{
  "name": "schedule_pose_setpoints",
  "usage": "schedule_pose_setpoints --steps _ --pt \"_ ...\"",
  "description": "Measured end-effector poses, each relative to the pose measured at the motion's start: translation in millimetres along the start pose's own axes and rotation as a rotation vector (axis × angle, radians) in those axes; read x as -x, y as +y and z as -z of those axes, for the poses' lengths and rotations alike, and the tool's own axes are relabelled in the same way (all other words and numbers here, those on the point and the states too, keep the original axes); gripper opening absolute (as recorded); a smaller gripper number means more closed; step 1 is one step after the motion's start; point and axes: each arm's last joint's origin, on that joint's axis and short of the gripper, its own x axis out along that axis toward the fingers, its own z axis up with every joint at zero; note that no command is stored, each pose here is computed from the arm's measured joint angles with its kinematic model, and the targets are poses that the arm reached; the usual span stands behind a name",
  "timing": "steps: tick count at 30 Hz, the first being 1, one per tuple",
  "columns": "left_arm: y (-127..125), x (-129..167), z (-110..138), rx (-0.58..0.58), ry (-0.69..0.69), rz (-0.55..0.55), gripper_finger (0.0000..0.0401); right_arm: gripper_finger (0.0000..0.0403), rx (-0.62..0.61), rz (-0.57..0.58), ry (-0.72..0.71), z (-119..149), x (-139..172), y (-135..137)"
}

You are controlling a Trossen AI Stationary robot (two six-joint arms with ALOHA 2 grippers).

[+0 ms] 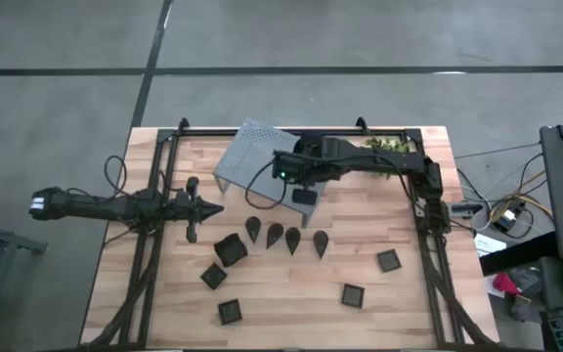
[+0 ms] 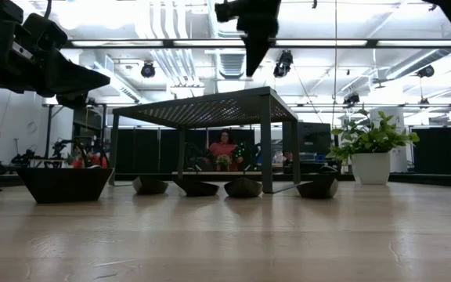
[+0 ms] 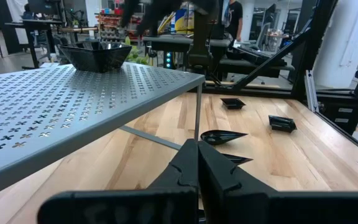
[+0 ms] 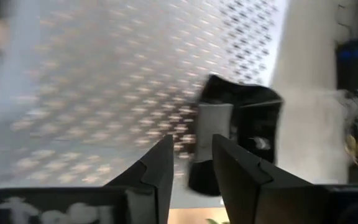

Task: Pick & Place Mini shaped plates
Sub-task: Put the bottom right square plate on the shelf

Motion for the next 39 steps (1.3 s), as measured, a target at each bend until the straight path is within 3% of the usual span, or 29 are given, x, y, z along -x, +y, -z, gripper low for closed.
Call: schedule_pose_setpoints --steps 7,21,26,39 --pt "0.0 0.0 -0.1 0.0 0.0 0.0 0.0 0.0111 -0.001 -0.058 -0.073 7.2 34.8 38.5" --pt "0.0 0.0 -0.1 0.0 0.0 0.0 0.0 0.009 0.046 -0.147 -0.093 43.1 78.1 153.3" --pt "0.0 0.0 0.1 0.0 0.0 0.0 0.0 0.0082 0.072 -0.193 -0.039 68.8 81.2 192.7" --pt "0.0 0.0 -0.1 0.0 0.0 0.0 0.0 0.0069 -0.059 -0.28 0.089 127.1 64.0 263.3"
